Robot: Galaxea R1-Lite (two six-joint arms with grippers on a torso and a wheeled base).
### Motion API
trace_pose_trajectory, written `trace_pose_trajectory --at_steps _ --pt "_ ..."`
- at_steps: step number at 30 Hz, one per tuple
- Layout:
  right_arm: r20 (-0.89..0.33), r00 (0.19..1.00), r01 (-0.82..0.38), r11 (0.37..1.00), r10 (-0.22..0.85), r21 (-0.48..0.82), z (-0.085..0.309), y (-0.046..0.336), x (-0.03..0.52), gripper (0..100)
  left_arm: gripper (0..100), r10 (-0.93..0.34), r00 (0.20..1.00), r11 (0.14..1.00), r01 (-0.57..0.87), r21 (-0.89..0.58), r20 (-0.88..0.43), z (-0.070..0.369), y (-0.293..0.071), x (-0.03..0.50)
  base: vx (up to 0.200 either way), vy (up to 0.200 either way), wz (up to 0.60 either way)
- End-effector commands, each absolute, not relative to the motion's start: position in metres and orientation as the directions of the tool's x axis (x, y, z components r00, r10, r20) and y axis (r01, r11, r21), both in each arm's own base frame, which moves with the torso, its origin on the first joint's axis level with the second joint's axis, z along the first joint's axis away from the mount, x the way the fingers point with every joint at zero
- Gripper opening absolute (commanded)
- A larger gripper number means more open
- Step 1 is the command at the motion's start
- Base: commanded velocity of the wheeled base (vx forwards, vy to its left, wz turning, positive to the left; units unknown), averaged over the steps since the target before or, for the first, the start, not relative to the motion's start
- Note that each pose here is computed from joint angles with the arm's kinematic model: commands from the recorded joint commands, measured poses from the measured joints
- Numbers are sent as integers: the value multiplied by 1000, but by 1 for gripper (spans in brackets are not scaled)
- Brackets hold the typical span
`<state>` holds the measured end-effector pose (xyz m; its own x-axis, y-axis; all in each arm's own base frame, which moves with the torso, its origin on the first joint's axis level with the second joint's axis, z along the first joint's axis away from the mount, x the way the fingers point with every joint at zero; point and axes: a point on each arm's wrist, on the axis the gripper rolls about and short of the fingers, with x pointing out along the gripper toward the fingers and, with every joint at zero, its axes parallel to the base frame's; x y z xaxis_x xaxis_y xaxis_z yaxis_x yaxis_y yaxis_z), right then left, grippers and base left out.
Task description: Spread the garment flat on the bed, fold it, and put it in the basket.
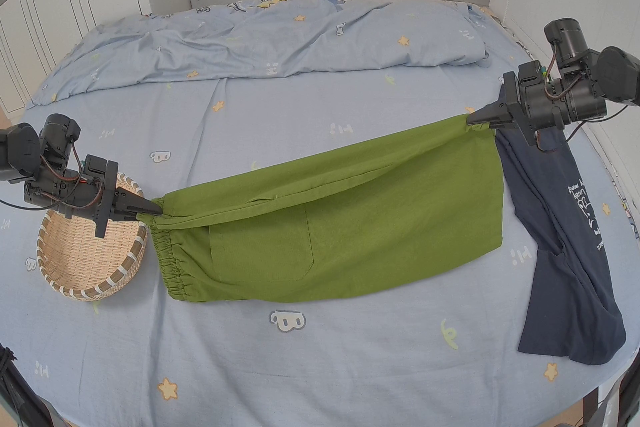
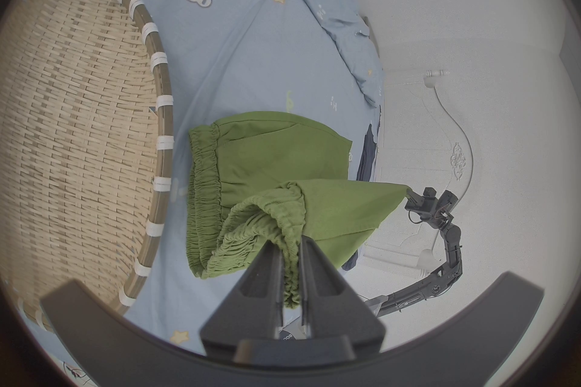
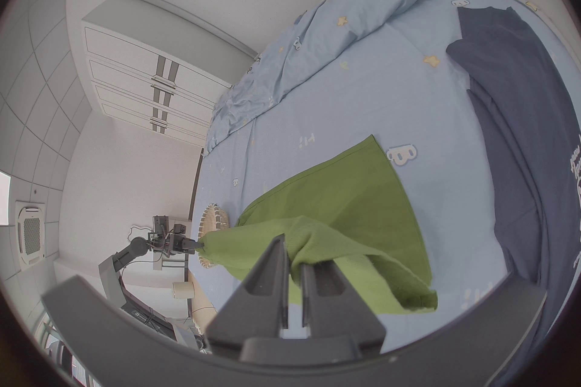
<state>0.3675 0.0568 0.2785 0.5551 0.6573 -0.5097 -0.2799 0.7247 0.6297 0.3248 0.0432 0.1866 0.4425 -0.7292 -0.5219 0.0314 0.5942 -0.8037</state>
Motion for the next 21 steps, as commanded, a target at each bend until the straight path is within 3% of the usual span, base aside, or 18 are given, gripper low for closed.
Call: trace_pose_trajectory --at_steps 1,21 --pt "-529 542 -262 729 653 632 256 58 393 0 0 -729 436 592 14 -806 -528 178 46 332 0 0 0" --pt "-557 507 -241 729 658 641 216 62 427 0 0 -710 436 610 -13 -793 -553 166 52 347 0 0 0"
